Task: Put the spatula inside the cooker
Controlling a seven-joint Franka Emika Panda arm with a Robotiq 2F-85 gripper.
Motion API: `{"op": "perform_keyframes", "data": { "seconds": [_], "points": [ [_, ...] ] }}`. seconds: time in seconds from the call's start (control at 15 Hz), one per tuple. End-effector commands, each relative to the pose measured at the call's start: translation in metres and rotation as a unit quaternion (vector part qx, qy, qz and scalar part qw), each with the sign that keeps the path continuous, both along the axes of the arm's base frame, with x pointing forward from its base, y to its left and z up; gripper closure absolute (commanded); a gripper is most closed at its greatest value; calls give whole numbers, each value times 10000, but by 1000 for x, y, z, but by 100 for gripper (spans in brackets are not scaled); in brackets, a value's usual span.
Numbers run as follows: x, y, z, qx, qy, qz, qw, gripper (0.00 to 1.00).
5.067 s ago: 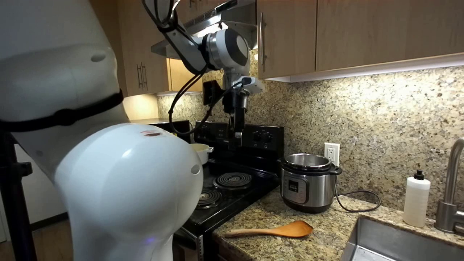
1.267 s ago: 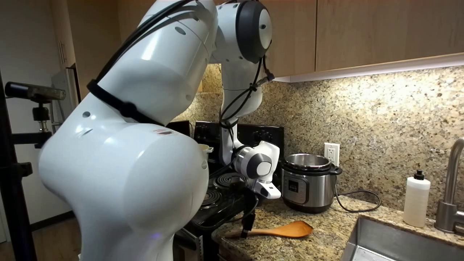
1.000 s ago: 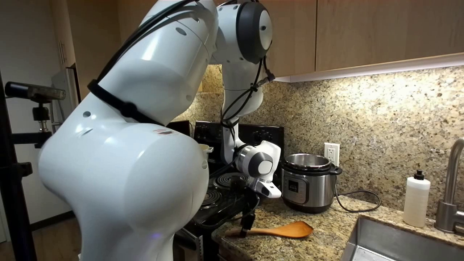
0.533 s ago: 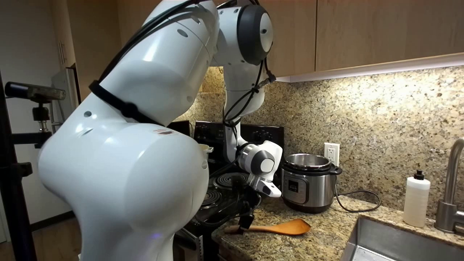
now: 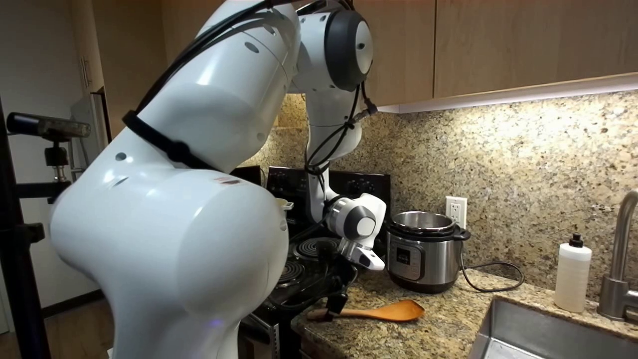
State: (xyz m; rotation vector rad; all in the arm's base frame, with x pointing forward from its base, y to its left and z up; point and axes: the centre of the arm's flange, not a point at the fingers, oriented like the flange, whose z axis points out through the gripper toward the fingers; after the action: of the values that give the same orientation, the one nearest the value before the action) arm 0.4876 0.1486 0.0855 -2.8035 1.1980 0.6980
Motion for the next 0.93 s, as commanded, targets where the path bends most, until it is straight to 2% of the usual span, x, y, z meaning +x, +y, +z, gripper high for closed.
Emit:
{"op": "perform_keyframes", "data": {
  "seconds": [0.0,0.4,0.87],
  "points": [
    [-4,-1,14,-160,9,37,9999,92],
    [-6,-10,29,-230,-71,149,9996,92],
    [-26,-50,75,-569,-203,462,9971,92]
  ]
}}
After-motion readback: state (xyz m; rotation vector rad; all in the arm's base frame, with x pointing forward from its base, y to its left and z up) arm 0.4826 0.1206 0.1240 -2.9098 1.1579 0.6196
